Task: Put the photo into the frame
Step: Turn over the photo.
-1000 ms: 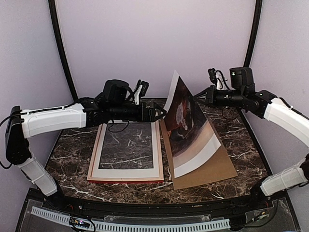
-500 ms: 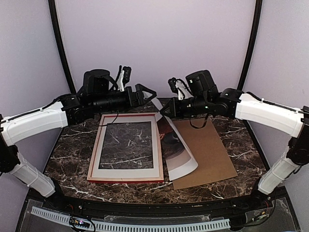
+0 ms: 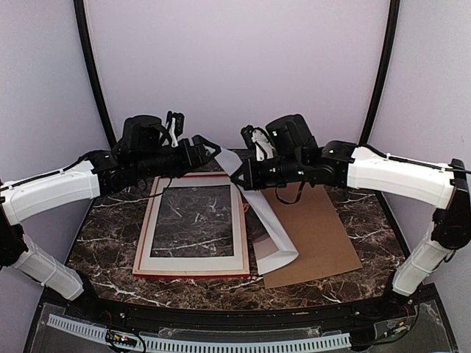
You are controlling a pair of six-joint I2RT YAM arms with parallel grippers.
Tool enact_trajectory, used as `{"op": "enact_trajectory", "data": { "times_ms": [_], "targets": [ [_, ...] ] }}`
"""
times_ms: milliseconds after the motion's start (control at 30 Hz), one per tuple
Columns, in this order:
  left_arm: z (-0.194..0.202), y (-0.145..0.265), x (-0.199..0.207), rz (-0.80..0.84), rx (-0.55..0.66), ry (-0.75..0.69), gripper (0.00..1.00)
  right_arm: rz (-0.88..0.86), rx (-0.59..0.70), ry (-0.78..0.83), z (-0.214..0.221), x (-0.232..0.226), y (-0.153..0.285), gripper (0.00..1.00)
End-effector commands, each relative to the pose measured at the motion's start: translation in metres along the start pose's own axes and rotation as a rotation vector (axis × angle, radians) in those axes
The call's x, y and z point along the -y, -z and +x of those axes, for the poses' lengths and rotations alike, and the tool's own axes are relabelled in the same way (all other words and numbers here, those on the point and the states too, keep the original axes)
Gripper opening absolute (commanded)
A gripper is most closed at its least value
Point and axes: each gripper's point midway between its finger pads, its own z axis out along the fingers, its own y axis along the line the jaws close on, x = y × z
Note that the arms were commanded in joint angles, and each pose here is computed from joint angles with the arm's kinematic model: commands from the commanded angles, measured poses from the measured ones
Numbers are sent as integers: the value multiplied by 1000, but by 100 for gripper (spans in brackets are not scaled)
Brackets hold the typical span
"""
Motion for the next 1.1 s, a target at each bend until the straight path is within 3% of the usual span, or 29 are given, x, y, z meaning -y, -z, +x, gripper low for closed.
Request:
{"op": "enact_trajectory", "data": {
  "times_ms": [0,533,933,1067],
  "targets": [
    [0,-2,-4,11,-1,23,82,-29,47,-8,-10,-15,-10,0],
    [22,-17,-39,-68,-44,38,68,-42,26,5,0,-30,-30,0],
    [30,-29,-48,-42,-54,60,31,-48,14,13,8,-34,-37,0],
    [31,-30,-51,-29,-59,70,13,-55,14,14,9,-36,-38,0]
  ]
}}
